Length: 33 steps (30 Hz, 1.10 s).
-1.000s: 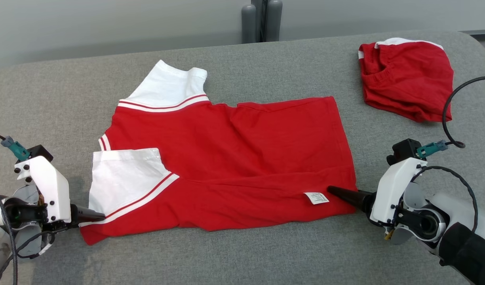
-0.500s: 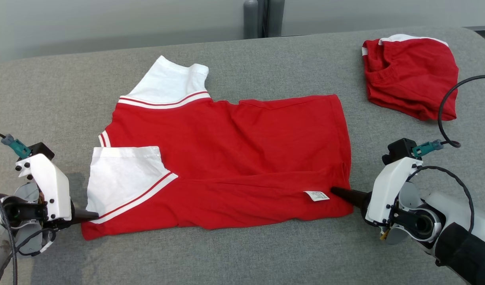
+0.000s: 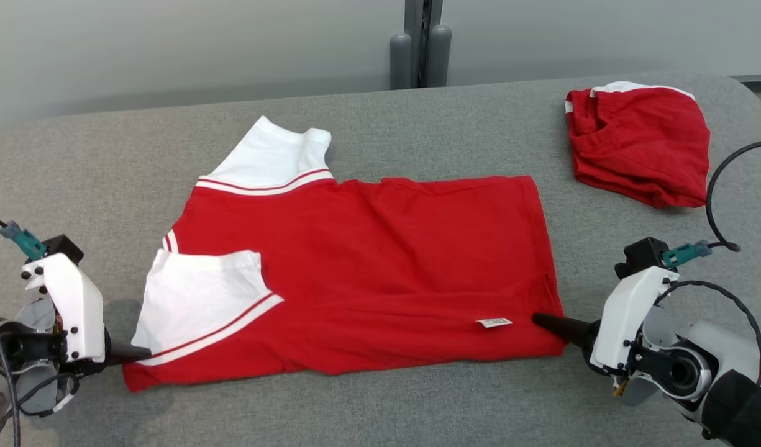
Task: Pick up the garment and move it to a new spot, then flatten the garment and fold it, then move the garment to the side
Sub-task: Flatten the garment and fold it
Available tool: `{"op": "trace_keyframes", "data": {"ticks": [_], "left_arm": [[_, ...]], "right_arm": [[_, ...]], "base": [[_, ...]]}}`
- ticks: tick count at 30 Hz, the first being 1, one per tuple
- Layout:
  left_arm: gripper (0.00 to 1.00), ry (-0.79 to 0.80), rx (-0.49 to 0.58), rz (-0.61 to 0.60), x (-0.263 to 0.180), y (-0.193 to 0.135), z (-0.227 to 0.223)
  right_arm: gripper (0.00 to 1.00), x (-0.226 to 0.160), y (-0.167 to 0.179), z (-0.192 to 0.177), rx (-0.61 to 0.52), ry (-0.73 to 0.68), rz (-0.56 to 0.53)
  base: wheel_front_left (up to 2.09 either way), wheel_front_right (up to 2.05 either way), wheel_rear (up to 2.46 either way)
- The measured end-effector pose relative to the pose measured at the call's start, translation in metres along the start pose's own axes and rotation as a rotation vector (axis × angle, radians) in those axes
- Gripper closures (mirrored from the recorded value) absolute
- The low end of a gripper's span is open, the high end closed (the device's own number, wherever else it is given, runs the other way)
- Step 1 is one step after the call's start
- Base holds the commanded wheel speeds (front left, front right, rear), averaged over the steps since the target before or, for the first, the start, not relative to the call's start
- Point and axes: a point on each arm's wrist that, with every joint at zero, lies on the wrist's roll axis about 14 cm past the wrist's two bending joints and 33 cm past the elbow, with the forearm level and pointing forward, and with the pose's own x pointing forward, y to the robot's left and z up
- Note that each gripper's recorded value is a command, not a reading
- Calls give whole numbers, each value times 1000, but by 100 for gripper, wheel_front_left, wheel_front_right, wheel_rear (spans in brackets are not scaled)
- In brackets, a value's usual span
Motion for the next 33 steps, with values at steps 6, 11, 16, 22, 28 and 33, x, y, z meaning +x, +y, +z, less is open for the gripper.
{"op": "trace_keyframes", "data": {"ticks": [6,11,16,22,28,33], "left_arm": [[100,15,26,3,-7,4,-20],[100,18,48,-12,-12,2,-37],[100,40,64,-14,-14,3,-61],[100,40,64,-25,-18,1,-81],[100,48,70,-34,-20,-3,-101],[100,67,69,-39,-19,-5,-113]], "right_arm": [[100,-14,-5,-11,26,-4,-4],[100,-26,-10,-22,41,-7,-10],[100,-36,-13,-34,52,-4,-8],[100,-43,-15,-47,58,1,-2],[100,-54,-18,-60,52,1,0],[100,-60,-21,-66,47,11,-6]], "base": [[0,0,0],[0,0,0],[0,0,0],[0,0,0],[0,0,0],[0,0,0]]}}
